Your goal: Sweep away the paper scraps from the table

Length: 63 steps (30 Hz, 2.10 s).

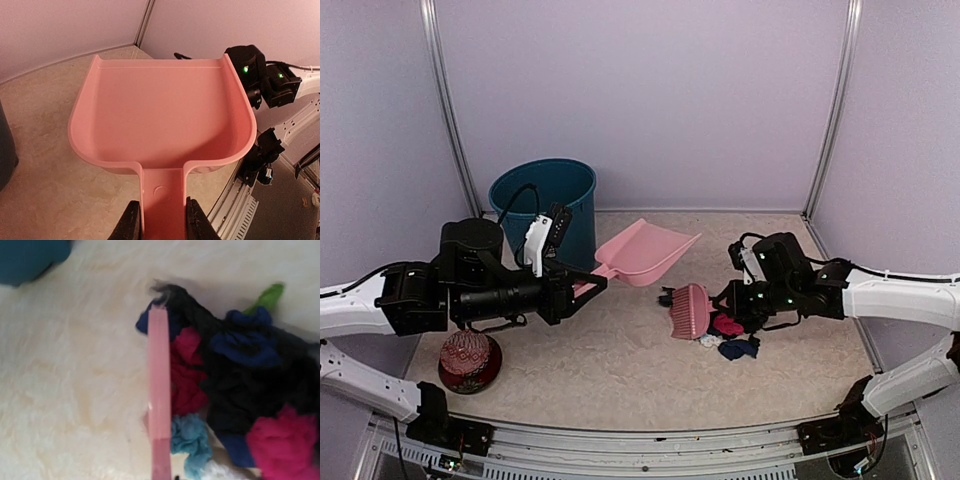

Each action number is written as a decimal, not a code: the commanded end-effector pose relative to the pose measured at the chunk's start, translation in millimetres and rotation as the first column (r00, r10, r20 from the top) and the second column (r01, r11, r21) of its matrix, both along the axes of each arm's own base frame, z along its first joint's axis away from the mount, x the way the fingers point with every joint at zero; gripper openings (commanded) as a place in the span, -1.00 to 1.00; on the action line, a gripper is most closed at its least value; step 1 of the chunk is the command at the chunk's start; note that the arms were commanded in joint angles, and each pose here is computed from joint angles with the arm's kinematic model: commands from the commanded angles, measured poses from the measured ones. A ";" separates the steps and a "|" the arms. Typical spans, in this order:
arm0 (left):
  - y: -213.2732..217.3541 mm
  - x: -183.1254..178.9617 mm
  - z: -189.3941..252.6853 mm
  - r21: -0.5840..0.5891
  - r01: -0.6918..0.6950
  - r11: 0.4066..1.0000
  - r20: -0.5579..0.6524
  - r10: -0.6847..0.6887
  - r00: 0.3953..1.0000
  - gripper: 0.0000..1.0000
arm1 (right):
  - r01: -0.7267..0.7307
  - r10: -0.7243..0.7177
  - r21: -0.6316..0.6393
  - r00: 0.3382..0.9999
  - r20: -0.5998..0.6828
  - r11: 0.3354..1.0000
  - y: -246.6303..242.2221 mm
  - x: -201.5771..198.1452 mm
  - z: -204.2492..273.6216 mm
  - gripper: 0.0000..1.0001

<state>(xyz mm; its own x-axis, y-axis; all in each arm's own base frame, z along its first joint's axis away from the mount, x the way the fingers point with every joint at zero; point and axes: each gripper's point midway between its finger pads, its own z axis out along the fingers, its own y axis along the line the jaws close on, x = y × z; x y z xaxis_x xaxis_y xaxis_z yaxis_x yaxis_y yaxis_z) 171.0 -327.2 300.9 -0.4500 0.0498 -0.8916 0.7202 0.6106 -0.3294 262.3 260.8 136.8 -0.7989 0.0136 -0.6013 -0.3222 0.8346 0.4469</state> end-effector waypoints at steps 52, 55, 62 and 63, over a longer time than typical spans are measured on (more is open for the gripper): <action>-46.1 9.0 -226.8 0.584 0.105 0.805 -0.117 -0.045 0.992 -1.00 | 0.137 -0.054 -0.605 0.987 0.153 0.784 -38.7 24.6 -17.7 -1.00; -47.6 13.8 -232.3 0.591 0.115 0.799 -0.126 -0.049 0.991 -1.00 | 0.078 0.021 -0.597 0.987 0.157 0.798 -13.1 25.0 -20.6 -1.00; -50.5 17.3 -243.4 0.597 0.131 0.792 -0.139 -0.059 0.989 -1.00 | -0.111 0.250 -0.629 0.959 0.137 0.770 35.3 12.1 -36.4 -1.00; -50.2 17.7 -244.7 0.598 0.130 0.791 -0.139 -0.057 0.989 -1.00 | -0.136 0.282 -0.632 0.950 0.136 0.763 40.9 8.8 -37.6 -1.00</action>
